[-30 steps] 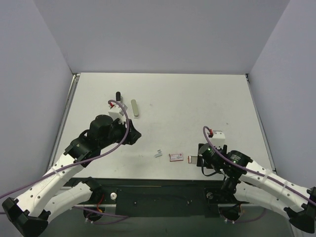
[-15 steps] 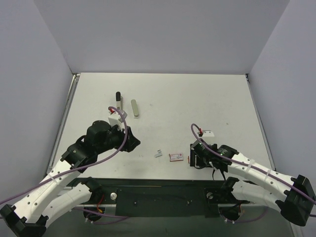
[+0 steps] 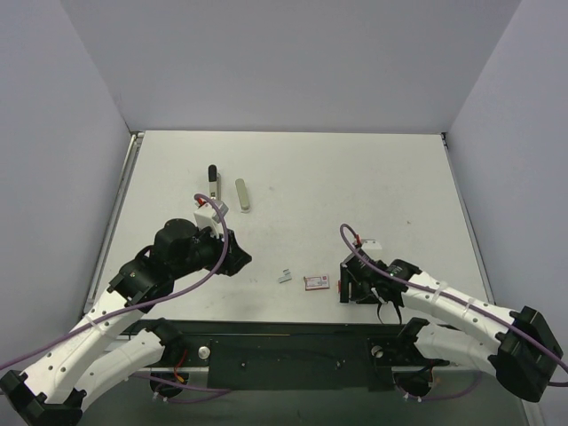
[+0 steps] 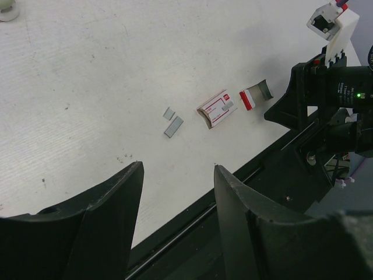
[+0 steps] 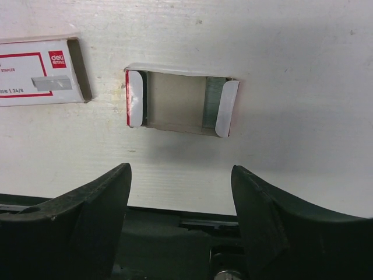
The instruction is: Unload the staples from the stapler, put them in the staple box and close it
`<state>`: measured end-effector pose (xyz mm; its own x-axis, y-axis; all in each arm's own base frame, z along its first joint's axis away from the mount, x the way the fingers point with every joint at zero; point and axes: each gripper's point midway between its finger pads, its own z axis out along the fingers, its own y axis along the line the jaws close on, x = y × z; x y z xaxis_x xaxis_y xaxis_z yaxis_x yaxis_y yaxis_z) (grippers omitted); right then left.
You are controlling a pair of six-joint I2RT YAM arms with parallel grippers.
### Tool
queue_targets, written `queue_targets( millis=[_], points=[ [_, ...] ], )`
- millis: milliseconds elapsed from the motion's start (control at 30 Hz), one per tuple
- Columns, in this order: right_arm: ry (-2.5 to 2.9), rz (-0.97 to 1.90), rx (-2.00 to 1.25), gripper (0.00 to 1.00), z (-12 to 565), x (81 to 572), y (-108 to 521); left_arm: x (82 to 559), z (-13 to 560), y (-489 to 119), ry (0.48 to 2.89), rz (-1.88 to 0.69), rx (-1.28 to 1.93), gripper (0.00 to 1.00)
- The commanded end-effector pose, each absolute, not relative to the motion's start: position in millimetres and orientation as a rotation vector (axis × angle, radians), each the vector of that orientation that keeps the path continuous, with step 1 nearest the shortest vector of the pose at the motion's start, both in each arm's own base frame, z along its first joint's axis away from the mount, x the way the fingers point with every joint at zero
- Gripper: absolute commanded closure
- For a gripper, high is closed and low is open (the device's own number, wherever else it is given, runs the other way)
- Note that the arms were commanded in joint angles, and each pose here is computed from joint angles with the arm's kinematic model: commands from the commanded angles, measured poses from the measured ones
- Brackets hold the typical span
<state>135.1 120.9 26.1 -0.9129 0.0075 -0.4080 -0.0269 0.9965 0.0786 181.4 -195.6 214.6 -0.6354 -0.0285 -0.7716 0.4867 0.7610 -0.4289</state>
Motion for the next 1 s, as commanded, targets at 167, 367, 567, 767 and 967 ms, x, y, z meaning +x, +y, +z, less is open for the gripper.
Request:
queue_targets(
  millis=[167,367,567,767,967],
  points=[
    [2.777,0.041,0.027,0.33,10,131,112,180,218,-198,2.118,-0.813,0.376,0.39],
    [2.802,0.056,0.033,0.28,2,133,112,181,217,-197,2.12,-0.808,0.372,0.39],
    [2.804,0.089,0.019,0.25,-2,139,117,183,217,-196,2.121,-0.81,0.366,0.39],
    [2.811,0.084,0.009,0.24,-7,144,119,186,215,-195,2.13,-0.81,0.356,0.39],
    [2.812,0.092,-0.021,0.24,-7,151,125,187,215,-194,2.129,-0.813,0.351,0.39]
  ],
)
